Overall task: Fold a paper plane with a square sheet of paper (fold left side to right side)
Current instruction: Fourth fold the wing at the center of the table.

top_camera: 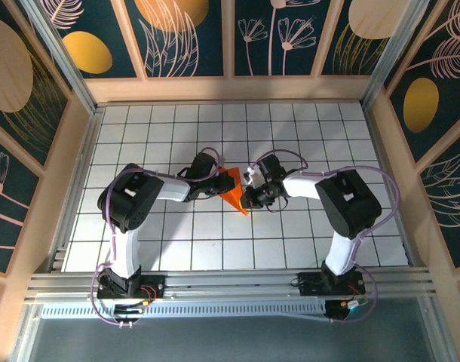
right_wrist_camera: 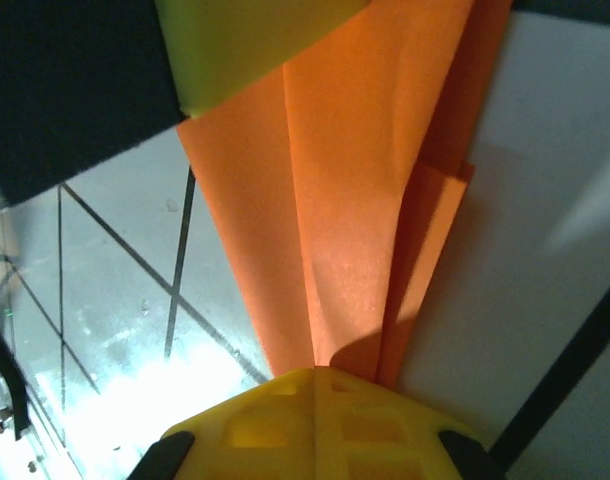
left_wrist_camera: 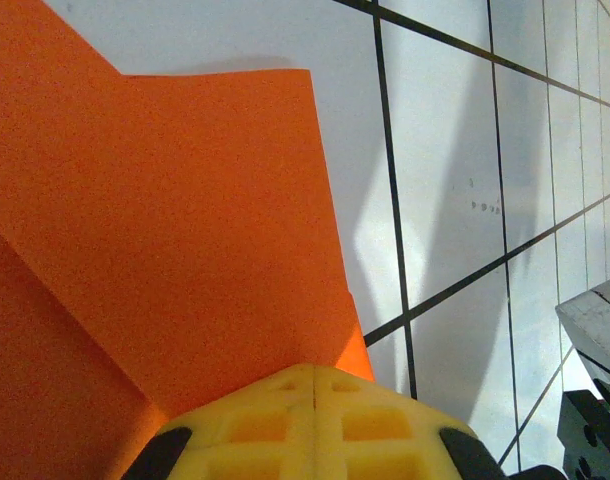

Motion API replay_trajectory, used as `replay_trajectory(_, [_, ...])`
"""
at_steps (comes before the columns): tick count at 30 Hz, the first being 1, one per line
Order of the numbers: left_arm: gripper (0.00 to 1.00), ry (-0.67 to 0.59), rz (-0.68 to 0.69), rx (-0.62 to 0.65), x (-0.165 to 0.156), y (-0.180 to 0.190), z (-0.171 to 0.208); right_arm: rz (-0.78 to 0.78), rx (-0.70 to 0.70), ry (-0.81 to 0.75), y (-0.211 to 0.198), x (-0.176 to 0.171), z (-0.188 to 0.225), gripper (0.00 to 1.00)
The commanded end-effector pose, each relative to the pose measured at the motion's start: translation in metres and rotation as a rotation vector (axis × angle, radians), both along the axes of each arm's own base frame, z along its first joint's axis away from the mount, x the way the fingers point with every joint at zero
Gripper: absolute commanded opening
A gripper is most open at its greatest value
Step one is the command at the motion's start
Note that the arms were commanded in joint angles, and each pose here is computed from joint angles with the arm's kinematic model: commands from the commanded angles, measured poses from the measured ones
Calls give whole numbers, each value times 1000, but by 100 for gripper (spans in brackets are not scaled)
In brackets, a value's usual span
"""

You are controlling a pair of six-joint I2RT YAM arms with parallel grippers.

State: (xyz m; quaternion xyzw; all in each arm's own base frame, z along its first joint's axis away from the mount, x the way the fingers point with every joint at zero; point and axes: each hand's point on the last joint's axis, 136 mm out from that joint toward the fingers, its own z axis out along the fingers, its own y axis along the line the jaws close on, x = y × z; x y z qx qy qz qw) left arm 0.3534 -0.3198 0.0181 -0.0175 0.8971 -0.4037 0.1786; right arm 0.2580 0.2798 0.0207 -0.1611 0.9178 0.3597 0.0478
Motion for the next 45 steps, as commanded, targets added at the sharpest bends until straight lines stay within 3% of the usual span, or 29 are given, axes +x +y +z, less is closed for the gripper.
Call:
replay_trajectory(1, [0, 71, 42, 94, -9, 17, -31, 6, 78, 35, 7, -6, 27, 0])
replay_trajectory(8, [0, 65, 48, 91, -9, 19, -31, -14, 158, 27, 21, 5, 33, 0])
replay_trajectory(14, [0, 68, 48, 88, -9, 18, -31, -52, 148, 8, 26, 23, 25, 0])
replay_trajectory(25, [0, 79, 60, 100, -9, 20, -35, -79, 42, 27, 15, 24, -2, 0])
replay_trajectory(35, [0, 83, 73, 116, -9, 23, -38, -65, -39, 92, -3, 1, -19, 0])
replay_trajectory(41, [0, 82, 75, 109, -9, 23, -37, -64, 13, 72, 1, -1, 0, 0])
replay_trajectory(45, [0, 78, 72, 113, -8, 23, -35, -119, 81, -21, 2, 26, 35, 1])
